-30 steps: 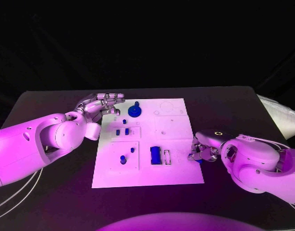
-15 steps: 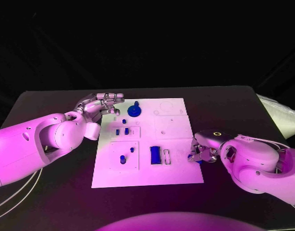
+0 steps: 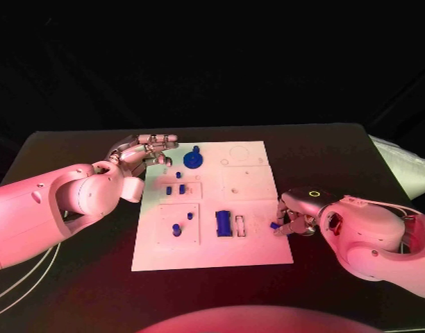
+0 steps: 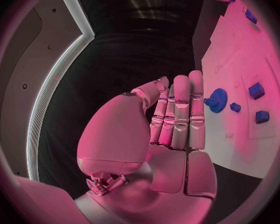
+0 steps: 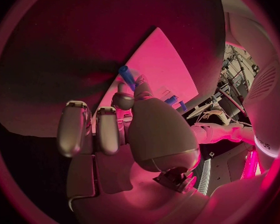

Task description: Assemble the parts on the task board

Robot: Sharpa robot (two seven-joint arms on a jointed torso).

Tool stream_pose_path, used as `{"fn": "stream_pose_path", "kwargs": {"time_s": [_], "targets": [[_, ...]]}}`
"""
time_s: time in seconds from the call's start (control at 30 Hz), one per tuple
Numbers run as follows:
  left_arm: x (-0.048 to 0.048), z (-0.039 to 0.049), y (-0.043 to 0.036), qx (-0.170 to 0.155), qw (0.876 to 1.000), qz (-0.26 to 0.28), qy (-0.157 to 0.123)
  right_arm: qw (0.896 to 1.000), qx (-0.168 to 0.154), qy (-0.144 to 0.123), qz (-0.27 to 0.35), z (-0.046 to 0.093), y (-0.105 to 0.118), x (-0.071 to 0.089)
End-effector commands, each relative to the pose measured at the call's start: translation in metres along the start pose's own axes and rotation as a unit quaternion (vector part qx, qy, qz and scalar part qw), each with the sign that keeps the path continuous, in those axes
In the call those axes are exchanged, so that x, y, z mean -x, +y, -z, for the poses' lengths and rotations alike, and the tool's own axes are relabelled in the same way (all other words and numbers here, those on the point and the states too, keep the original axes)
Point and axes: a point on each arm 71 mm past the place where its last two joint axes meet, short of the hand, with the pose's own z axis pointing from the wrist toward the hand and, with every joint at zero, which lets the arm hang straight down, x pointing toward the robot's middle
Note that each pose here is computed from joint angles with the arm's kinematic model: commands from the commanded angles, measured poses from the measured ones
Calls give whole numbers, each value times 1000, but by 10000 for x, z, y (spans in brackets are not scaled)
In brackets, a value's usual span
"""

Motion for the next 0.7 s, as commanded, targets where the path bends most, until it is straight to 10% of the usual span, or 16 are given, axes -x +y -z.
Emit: {"fn": "stream_pose_path", "kwargs": {"time_s": [0.03,0.7], "targets": [[-21,-1,-2,-2,1000,1,11,999,3,16,28,9,-1,-38],[-30,-1,6,-2,1000,2,12,999,3,21,35,-31,16,-50]]}}
